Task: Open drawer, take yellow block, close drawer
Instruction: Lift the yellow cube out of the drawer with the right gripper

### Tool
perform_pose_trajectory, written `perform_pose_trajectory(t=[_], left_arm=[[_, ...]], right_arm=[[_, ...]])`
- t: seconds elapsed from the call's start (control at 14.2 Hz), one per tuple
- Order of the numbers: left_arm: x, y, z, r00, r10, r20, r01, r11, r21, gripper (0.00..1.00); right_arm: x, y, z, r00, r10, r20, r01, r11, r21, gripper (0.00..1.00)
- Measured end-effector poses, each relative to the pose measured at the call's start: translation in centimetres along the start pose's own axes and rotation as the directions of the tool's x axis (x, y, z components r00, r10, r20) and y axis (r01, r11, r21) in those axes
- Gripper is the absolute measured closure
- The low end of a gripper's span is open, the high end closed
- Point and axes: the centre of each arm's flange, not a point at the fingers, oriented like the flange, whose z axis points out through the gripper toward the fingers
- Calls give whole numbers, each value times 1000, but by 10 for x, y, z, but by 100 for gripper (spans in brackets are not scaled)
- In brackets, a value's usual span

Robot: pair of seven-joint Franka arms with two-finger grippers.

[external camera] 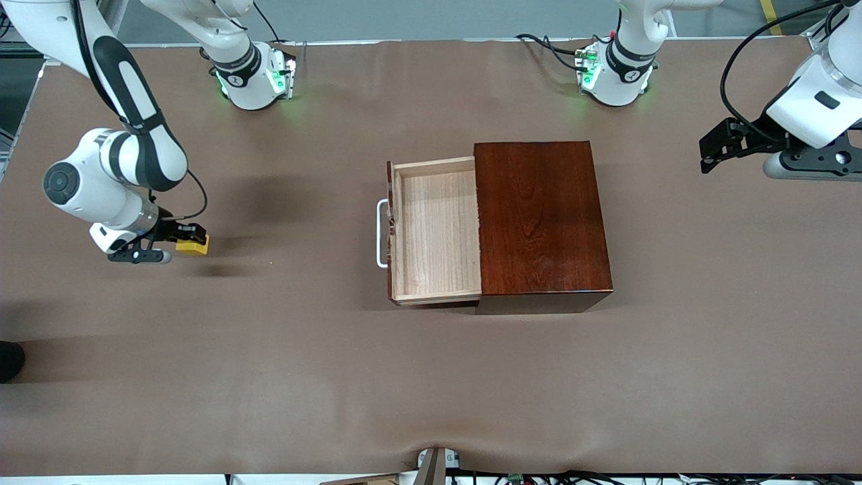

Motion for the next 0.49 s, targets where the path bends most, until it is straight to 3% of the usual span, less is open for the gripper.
perform_pose_trajectory(t=[0.28, 0.49], left_arm=[[1, 0, 2, 1000, 0, 3, 0, 1000, 0, 0], [2, -1, 2, 1000, -1, 3, 1, 1000, 0, 0]], right_arm=[[-32, 11, 28, 999, 6, 41, -6, 1000, 5, 44], [-35, 11, 29, 999, 7, 49, -8, 1000, 7, 44]])
